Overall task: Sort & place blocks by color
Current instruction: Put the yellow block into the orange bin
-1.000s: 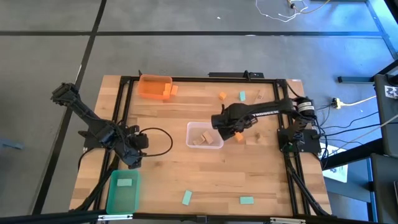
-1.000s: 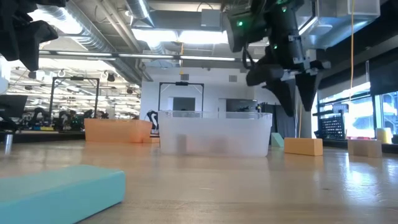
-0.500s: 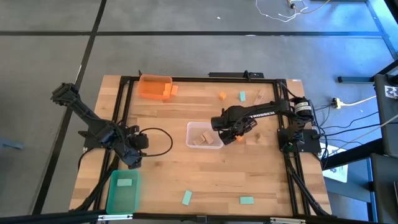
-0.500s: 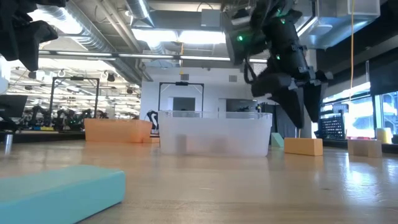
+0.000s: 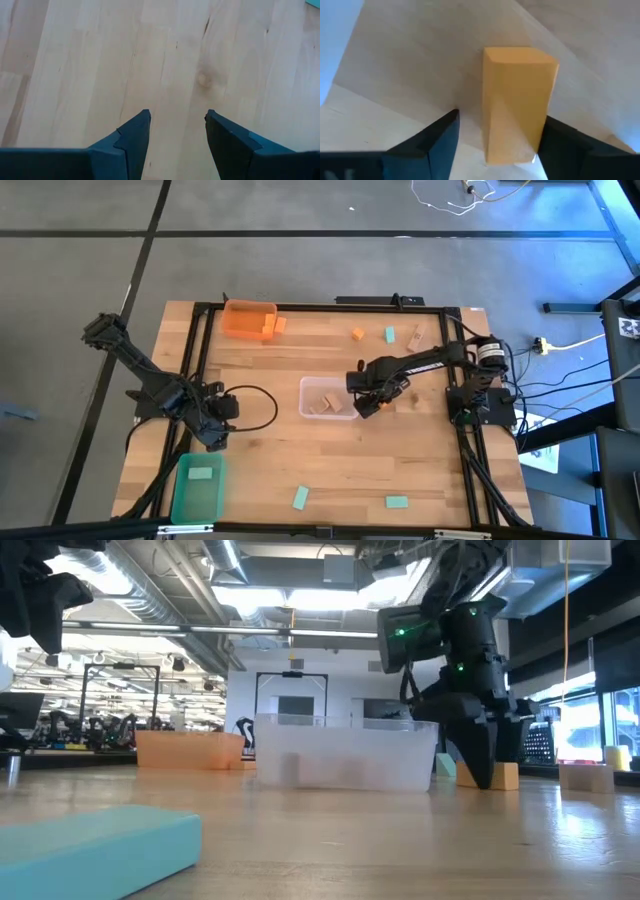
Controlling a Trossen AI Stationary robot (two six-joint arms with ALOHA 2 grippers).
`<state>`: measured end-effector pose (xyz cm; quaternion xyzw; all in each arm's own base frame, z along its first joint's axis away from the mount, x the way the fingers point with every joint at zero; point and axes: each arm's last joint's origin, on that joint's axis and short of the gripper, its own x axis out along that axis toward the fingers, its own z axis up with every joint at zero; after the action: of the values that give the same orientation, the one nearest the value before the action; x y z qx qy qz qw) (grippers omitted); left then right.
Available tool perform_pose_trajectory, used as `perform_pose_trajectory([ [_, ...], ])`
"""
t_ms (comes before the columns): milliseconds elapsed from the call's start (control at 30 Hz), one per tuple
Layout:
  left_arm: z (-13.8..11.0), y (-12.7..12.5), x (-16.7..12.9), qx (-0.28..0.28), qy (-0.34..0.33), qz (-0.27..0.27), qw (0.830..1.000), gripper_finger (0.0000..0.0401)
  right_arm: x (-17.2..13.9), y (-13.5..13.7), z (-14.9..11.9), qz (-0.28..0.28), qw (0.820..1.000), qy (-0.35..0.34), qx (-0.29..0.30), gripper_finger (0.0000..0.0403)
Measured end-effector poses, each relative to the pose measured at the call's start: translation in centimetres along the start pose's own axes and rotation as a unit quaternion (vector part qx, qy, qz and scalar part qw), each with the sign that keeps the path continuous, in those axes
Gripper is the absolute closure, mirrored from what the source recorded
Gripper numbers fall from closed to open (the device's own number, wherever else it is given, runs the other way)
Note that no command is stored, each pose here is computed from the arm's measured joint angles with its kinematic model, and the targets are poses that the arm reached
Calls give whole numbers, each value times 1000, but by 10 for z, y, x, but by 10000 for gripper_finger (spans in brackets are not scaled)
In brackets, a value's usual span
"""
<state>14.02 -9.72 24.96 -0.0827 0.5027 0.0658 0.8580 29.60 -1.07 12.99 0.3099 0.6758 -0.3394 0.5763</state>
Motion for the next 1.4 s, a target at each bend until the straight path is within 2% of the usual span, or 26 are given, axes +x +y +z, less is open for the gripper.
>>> perform_pose_trajectory([
  [100, 0, 0, 0, 0, 0, 0, 1000, 220, 2, 0, 0, 5, 1000, -4, -13, 206],
  [233, 0, 0, 0, 0, -1, 0, 1000, 220, 0, 2, 1, 6, 1000, -8, -19, 272],
  [500, 0, 0, 0, -1, -2, -2, 1000, 220, -13, 8, 7, -8, 999, -24, -45, 272],
  [733, 0, 0, 0, 4, -2, -2, 1000, 220, -47, 9, 9, -62, 997, -30, -37, 272],
  [833, 1, 0, 0, 27, -7, 4, 1000, 220, -63, 14, 13, -47, 997, -43, -43, 272],
  [1000, 3, 2, 0, 100, -40, 42, 993, 220, -94, 29, 18, 22, 995, -62, -79, 272],
  [1133, 7, 2, -1, 169, -75, 73, 980, 220, -121, 44, 19, 100, 983, -80, -131, 272],
  [1233, 11, -2, -1, 236, -101, 82, 963, 220, -138, 57, 19, 178, 963, -94, -178, 272],
  [1400, 22, -11, -4, 330, -157, 77, 928, 220, -156, 79, 16, 289, 917, -133, -239, 272],
])
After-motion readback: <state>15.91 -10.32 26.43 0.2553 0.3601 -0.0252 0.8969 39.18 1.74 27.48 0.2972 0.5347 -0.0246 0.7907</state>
